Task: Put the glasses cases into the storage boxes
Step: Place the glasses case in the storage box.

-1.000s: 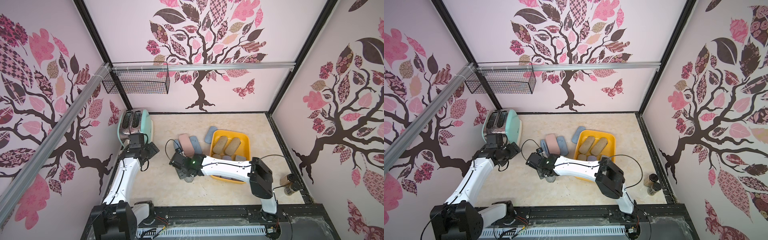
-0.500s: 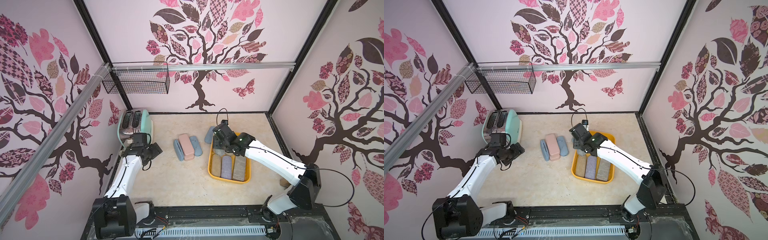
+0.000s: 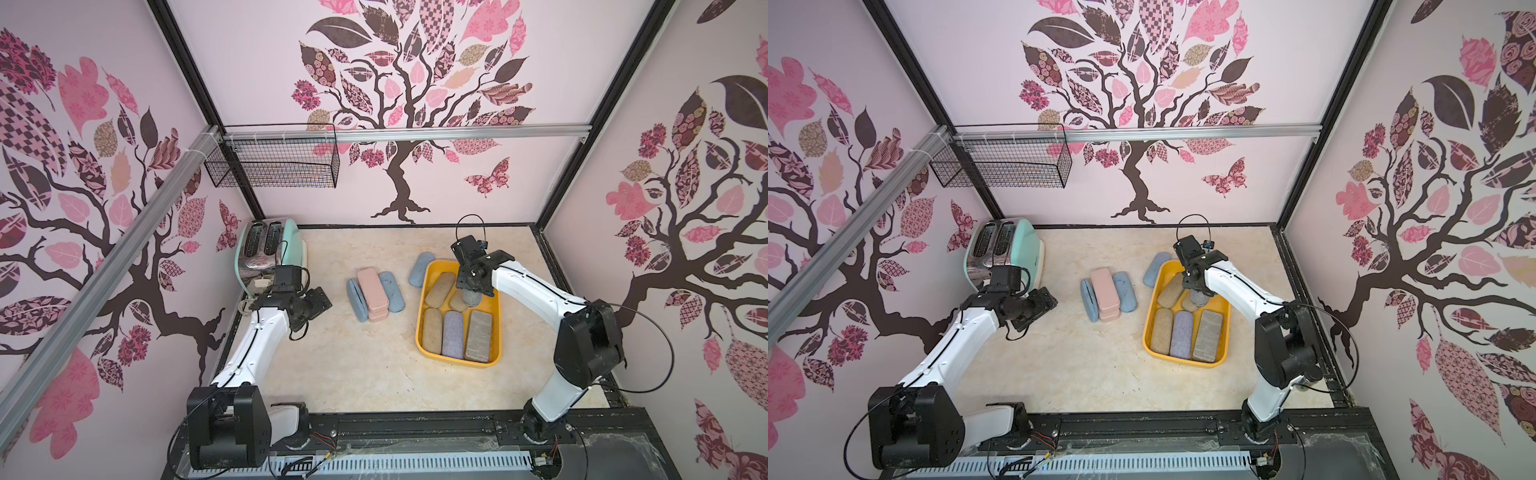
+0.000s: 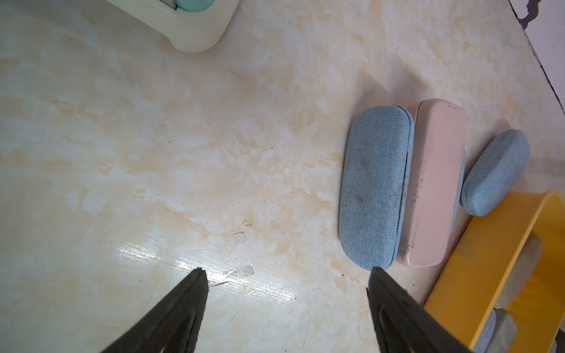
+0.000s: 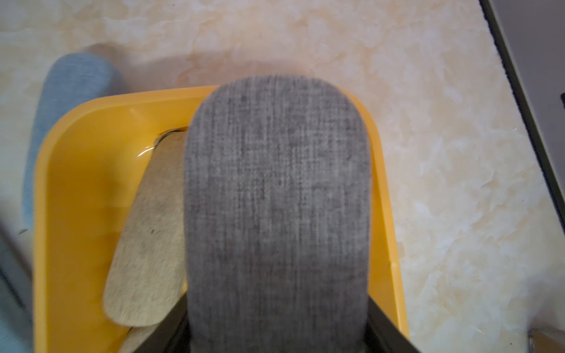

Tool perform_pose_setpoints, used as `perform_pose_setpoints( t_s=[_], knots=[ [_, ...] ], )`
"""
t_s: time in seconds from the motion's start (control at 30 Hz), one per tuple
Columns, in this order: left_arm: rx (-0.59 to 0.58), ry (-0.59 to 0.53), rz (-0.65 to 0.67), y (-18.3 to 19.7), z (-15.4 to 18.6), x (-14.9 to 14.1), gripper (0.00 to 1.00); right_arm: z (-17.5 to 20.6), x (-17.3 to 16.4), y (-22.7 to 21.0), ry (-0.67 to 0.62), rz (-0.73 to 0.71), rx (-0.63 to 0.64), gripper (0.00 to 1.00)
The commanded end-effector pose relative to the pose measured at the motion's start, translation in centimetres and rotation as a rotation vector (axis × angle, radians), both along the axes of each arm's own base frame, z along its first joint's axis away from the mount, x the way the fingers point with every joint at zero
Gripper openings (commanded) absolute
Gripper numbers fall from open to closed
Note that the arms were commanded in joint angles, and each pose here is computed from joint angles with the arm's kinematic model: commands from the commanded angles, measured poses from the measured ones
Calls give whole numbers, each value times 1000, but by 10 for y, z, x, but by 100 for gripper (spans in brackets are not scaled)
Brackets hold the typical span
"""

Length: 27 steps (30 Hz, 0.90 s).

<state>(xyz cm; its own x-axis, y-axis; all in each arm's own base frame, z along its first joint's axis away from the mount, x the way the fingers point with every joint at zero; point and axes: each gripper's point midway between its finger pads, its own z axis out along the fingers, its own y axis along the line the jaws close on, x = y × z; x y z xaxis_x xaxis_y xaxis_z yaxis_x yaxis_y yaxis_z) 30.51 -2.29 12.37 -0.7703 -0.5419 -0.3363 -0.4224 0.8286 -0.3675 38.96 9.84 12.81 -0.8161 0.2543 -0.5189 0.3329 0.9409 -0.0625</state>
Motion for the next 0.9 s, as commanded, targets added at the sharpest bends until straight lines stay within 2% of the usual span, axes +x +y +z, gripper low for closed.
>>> perform_pose_setpoints(
  t_s=[0.0, 0.37, 0.67, 0.87],
  knots=[
    [-1, -13, -22, -3, 3, 1, 85, -15, 5, -6, 46, -16, -40, 61],
    [-5, -14, -25, -4, 3, 1, 84, -51, 9, -27, 130, -84, -76, 60],
    [-7, -9, -26, -4, 1, 1, 84, -67, 5, -29, 161, -118, -30, 60],
    [-4, -6, -27, -4, 0, 1, 84, -80, 7, -13, 189, -101, 67, 59]
  ],
)
